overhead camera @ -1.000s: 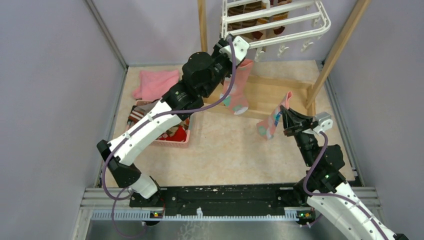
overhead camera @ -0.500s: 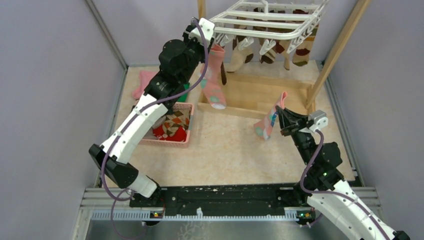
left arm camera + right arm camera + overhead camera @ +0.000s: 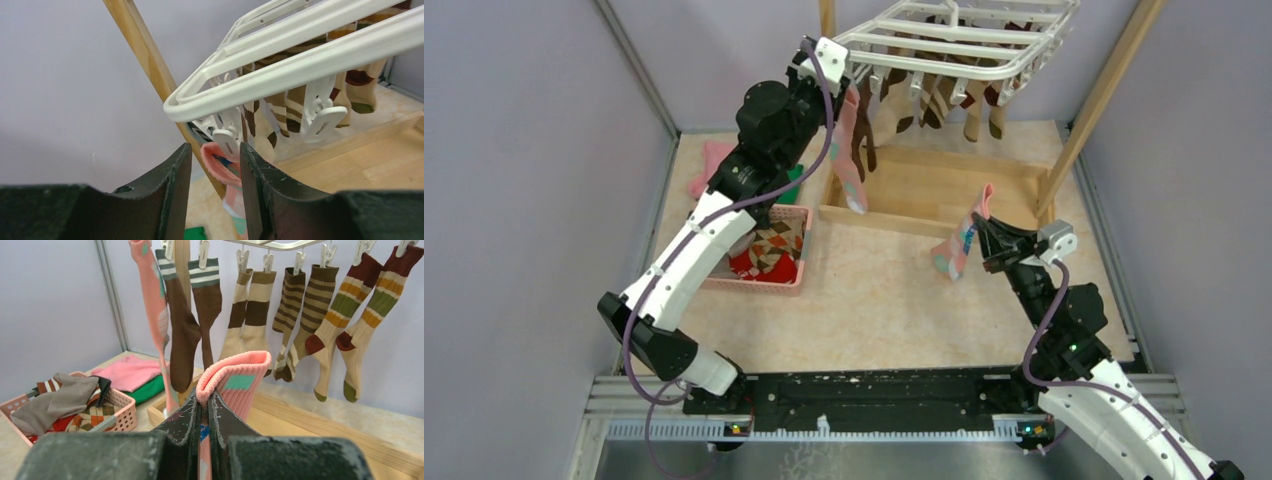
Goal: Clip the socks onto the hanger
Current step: Rotate the hanger.
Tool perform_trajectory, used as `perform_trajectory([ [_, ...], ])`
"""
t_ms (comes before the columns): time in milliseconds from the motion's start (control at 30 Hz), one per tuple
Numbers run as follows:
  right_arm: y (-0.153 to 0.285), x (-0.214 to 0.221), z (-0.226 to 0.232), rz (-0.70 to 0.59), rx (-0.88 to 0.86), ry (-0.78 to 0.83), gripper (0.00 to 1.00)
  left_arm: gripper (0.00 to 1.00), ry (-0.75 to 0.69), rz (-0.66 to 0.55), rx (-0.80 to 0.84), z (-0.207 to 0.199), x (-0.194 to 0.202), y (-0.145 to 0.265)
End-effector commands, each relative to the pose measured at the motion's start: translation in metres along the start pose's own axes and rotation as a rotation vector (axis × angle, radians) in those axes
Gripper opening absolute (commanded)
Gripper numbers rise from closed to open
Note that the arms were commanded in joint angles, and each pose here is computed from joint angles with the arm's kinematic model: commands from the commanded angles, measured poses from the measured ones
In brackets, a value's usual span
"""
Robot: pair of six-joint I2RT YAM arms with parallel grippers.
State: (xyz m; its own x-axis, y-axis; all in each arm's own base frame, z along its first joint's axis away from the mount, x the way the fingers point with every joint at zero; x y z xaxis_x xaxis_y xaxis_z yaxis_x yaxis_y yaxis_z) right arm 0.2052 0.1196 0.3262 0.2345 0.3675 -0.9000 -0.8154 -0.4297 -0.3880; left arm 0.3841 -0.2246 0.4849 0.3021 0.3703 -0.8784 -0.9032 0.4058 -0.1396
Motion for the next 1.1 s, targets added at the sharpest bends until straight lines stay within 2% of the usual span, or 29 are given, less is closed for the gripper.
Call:
perform_trajectory([
  [0, -0.004, -0.016, 0.009, -0.054, -0.04, -0.015, 0.0, 0.47, 0.05, -0.103, -0.033, 0.019, -0.028, 0.018],
  [433, -0.007, -0.011, 0.012, -0.037, -0.065, -0.013, 0.0, 0.58, 0.164, -0.232, 0.067, 0.016, -0.044, 0.07],
  [533, -0.008, -0.008, 0.013, -0.027, -0.071, -0.012, 0.0, 0.65, 0.211, -0.296, 0.164, 0.001, -0.05, 0.086],
  [633, -0.011, -0.006, 0.015, -0.015, -0.085, -0.011, 0.0, 0.76, 0.254, -0.358, 0.248, -0.011, -0.057, 0.101],
  [767, -0.013, -0.003, 0.018, -0.006, -0.095, -0.042, 0.0, 0.98, 0.331, -0.442, 0.407, -0.035, -0.064, 0.117],
  [900, -0.014, -0.001, 0.018, 0.0, -0.096, -0.041, 0.0, 0.99, 0.419, -0.508, 0.612, -0.066, -0.068, 0.127],
  [1067, -0.013, 0.002, 0.018, 0.008, -0.096, -0.044, 0.0, 0.99, 0.5, -0.645, 0.85, -0.098, -0.072, 0.141],
])
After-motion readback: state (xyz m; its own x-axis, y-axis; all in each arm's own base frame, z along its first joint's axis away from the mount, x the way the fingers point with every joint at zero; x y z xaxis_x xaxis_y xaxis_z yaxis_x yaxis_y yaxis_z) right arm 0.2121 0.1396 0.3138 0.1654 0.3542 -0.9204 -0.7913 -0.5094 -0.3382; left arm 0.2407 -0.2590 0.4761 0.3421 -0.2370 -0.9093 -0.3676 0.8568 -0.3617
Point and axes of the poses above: each gripper's point midway between its finger pads, its own y axis back along the fingers, its own z axis along the line the jaws close on, x = y × z, the point moved 3 cm from there along y, back along the fingers, and after that the axes turned 11 degrees about -y, right-handed, at the moved point
